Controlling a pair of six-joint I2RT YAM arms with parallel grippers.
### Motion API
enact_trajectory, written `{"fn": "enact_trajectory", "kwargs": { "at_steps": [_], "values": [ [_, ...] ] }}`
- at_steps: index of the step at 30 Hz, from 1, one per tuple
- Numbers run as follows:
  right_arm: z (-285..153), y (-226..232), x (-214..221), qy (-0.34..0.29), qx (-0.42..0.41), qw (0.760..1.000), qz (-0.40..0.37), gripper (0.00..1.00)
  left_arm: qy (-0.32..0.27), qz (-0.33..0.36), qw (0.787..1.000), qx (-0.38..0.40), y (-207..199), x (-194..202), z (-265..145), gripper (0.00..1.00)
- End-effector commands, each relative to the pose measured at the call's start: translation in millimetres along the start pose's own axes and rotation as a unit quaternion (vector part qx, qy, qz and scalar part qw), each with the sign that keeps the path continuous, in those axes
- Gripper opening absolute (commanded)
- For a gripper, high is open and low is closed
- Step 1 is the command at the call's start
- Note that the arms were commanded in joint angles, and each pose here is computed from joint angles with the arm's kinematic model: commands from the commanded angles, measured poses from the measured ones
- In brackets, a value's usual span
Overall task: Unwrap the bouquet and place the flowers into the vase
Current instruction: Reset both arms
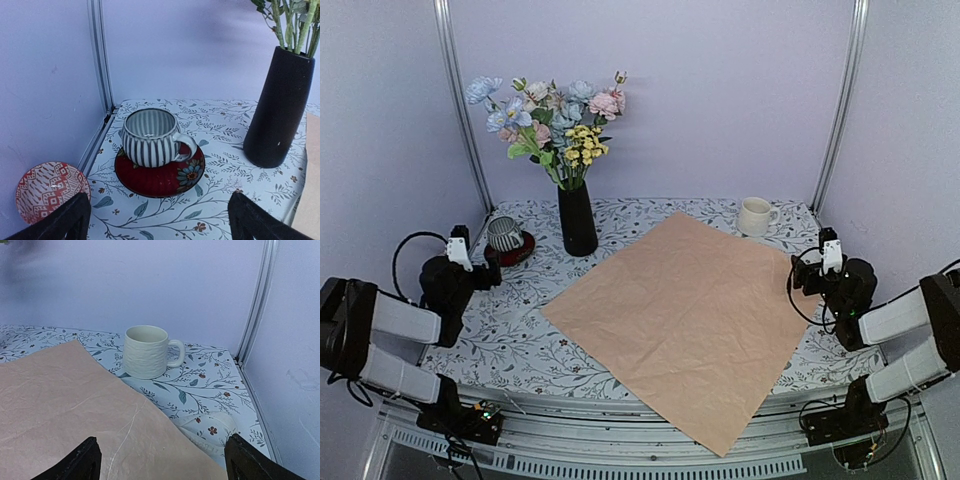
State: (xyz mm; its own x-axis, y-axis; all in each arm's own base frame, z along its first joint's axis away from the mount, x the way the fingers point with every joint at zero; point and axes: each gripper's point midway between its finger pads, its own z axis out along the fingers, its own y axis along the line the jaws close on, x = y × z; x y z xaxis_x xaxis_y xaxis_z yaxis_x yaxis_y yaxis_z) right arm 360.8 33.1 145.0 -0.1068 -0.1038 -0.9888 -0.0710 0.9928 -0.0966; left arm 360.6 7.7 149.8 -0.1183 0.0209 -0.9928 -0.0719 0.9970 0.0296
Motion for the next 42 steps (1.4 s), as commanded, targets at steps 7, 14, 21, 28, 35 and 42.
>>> {"fn": "enact_trajectory", "kwargs": {
  "at_steps": [7, 14, 21, 28, 35, 42],
  "values": [
    [25.7, -19.7, -19.6, -0.037, 0.013, 0.999, 0.009, 0.88, -0.055, 0.019, 0.998, 0.027, -0.9, -21.1, 19.4, 0.97],
    [25.7, -37.3, -12.3, -0.033, 0.030, 0.998, 0.043, 0.95, -0.053, 0.027, 0.997, 0.052, -9.4, -7.9, 23.4, 0.98],
    [17.5, -39.0, -9.1, -0.049, 0.031, 0.997, 0.051, 0.99, -0.050, 0.026, 0.997, 0.053, -9.7, -6.8, 23.3, 0.98],
    [16.9, -38.7, -10.1, -0.053, 0.030, 0.997, 0.050, 0.99, -0.051, 0.026, 0.997, 0.053, -9.8, -7.2, 23.2, 0.98],
    [16.9, -38.8, -10.0, -0.052, 0.030, 0.997, 0.049, 0.99, -0.051, 0.026, 0.997, 0.053, -9.8, -7.5, 23.3, 0.98],
    [17.2, -38.6, -10.2, -0.052, 0.030, 0.997, 0.049, 0.99, -0.050, 0.026, 0.997, 0.052, -9.6, -7.0, 23.1, 0.98]
  ]
}}
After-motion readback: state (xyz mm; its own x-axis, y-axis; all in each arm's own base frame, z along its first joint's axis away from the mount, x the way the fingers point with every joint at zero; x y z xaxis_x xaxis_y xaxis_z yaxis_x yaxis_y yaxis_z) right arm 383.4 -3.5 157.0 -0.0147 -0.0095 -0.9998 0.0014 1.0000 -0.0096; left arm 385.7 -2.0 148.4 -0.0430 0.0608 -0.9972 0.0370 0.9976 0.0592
